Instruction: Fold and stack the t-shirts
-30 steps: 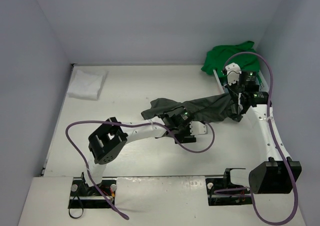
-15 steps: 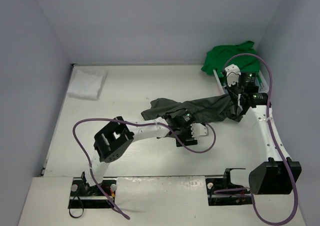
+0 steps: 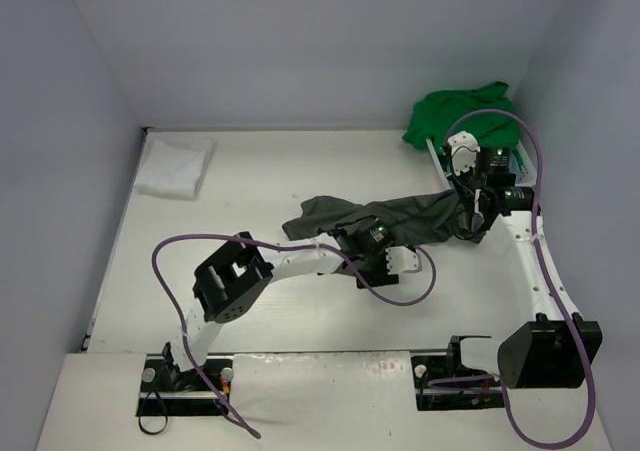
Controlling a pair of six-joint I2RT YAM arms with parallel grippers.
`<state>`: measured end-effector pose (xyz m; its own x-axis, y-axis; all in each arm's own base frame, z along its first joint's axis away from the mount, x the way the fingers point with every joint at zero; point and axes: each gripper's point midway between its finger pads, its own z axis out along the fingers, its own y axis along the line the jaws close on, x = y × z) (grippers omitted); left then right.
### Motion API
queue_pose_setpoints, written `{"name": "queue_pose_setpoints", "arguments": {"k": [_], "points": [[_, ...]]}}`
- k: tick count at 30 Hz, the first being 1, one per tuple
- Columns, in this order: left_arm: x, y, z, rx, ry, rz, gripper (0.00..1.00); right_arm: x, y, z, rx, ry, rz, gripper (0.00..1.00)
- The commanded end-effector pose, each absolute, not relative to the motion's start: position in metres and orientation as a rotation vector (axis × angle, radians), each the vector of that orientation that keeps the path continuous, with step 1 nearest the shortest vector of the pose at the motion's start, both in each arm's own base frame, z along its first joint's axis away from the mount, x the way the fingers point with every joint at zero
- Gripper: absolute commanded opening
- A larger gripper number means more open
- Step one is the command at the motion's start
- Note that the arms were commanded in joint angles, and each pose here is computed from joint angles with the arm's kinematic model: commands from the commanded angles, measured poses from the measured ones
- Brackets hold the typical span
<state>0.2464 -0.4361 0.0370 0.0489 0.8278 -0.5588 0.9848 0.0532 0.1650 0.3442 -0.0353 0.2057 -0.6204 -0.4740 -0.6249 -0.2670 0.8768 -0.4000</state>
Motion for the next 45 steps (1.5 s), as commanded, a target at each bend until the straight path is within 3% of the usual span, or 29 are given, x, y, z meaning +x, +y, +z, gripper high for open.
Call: {"name": "queue_pose_setpoints", "arguments": {"k": [1,6,8,10,18,26,38,45], "points": [[0.247,-0.434,0.043,1.840,1.804,-0.382,0.52,0.351,-0.034,0.227,-0.512,2.180,-0.357,0.00],[0.254,-0.425,0.050,1.828,1.813,-0.374,0.38,0.350,-0.033,0.228,-0.508,2.176,-0.347,0.00],[0.255,-0.421,0.050,1.832,1.816,-0.369,0.24,0.349,-0.033,0.228,-0.508,2.175,-0.346,0.00],[0.258,-0.418,0.053,1.815,1.816,-0.349,0.00,0.348,-0.033,0.227,-0.507,2.178,-0.349,0.00],[0.285,-0.397,0.109,1.712,1.815,-0.408,0.00,0.345,-0.033,0.230,-0.501,2.172,-0.346,0.00],[0.327,-0.327,0.204,1.471,1.842,-0.534,0.00,0.343,-0.030,0.232,-0.503,2.170,-0.324,0.00],[0.321,-0.255,0.282,1.255,1.796,-0.530,0.00,0.326,0.024,0.239,-0.667,2.103,-0.167,0.00],[0.313,-0.214,0.370,1.125,1.677,-0.463,0.00,0.310,0.065,0.275,-0.777,1.943,-0.030,0.00]]}}
